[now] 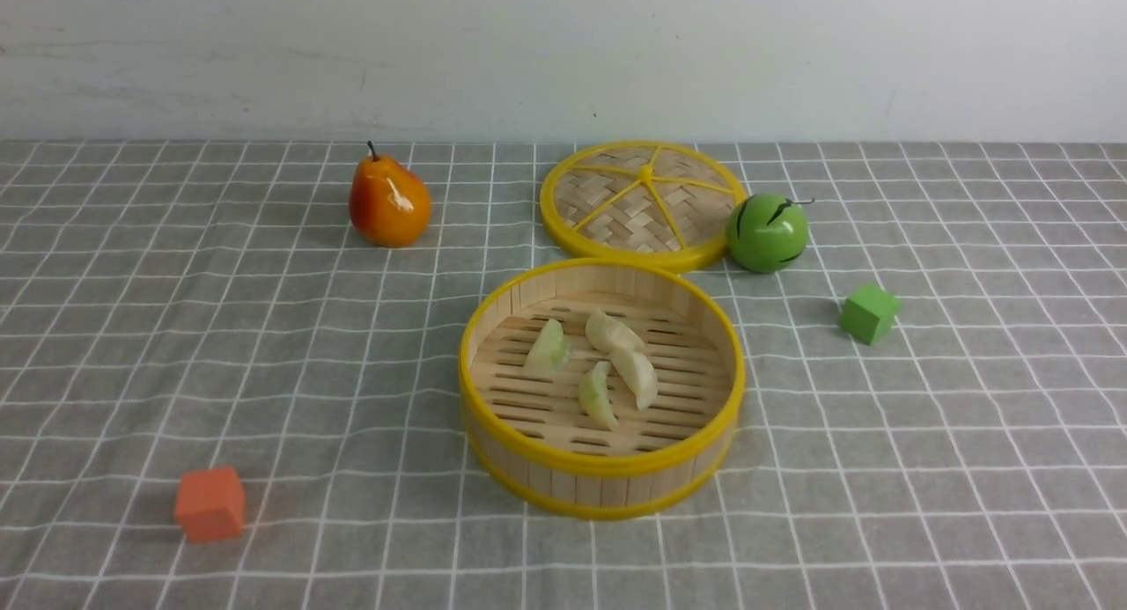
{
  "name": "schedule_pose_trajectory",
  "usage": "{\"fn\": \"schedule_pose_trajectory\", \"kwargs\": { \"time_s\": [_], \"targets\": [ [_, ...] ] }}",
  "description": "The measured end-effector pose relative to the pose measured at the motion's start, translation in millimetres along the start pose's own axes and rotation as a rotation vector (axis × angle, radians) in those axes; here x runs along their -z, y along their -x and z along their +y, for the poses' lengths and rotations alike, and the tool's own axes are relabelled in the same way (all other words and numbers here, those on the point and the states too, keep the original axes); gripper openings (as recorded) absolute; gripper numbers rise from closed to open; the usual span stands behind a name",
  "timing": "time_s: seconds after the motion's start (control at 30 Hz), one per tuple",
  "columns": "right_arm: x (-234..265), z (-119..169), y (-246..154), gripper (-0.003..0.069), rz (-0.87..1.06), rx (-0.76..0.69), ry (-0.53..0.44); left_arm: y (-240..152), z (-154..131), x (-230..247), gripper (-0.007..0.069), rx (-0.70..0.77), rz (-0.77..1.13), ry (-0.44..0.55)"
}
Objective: Put the dumplings into the steamer on the table with the grey tablecloth.
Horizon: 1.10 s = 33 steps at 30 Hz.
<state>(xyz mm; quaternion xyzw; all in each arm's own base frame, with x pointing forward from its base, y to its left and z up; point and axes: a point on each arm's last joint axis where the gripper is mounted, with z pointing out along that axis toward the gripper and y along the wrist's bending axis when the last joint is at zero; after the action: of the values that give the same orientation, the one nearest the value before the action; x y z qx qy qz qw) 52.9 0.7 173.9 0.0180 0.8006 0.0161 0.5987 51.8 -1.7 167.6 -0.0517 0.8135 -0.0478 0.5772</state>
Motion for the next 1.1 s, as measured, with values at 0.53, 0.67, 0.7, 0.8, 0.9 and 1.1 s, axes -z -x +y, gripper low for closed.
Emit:
{"fn": "schedule_pose_trajectory", "kwargs": {
  "time_s": [0.53, 0.67, 0.7, 0.8, 0.9, 1.1],
  "targets": [
    [0.0, 0.0, 0.0, 0.0095, 0.000, 0.000, 0.000, 0.0, 0.0, 0.0, -0.0014, 0.000, 0.000, 0.000],
    [0.0, 0.0, 0.0, 0.0097, 0.000, 0.000, 0.000, 0.0, 0.0, 0.0, -0.0014, 0.000, 0.000, 0.000],
    [0.0, 0.0, 0.0, 0.0097, 0.000, 0.000, 0.000, 0.0, 0.0, 0.0, -0.0014, 0.000, 0.000, 0.000],
    [0.0, 0.0, 0.0, 0.0103, 0.000, 0.000, 0.000, 0.0, 0.0, 0.0, -0.0014, 0.000, 0.000, 0.000],
    [0.0, 0.0, 0.0, 0.0106, 0.000, 0.000, 0.000, 0.0, 0.0, 0.0, -0.0014, 0.000, 0.000, 0.000],
    [0.0, 0.0, 0.0, 0.0113, 0.000, -0.001, 0.000, 0.0, 0.0, 0.0, -0.0014, 0.000, 0.000, 0.000]
  ]
}}
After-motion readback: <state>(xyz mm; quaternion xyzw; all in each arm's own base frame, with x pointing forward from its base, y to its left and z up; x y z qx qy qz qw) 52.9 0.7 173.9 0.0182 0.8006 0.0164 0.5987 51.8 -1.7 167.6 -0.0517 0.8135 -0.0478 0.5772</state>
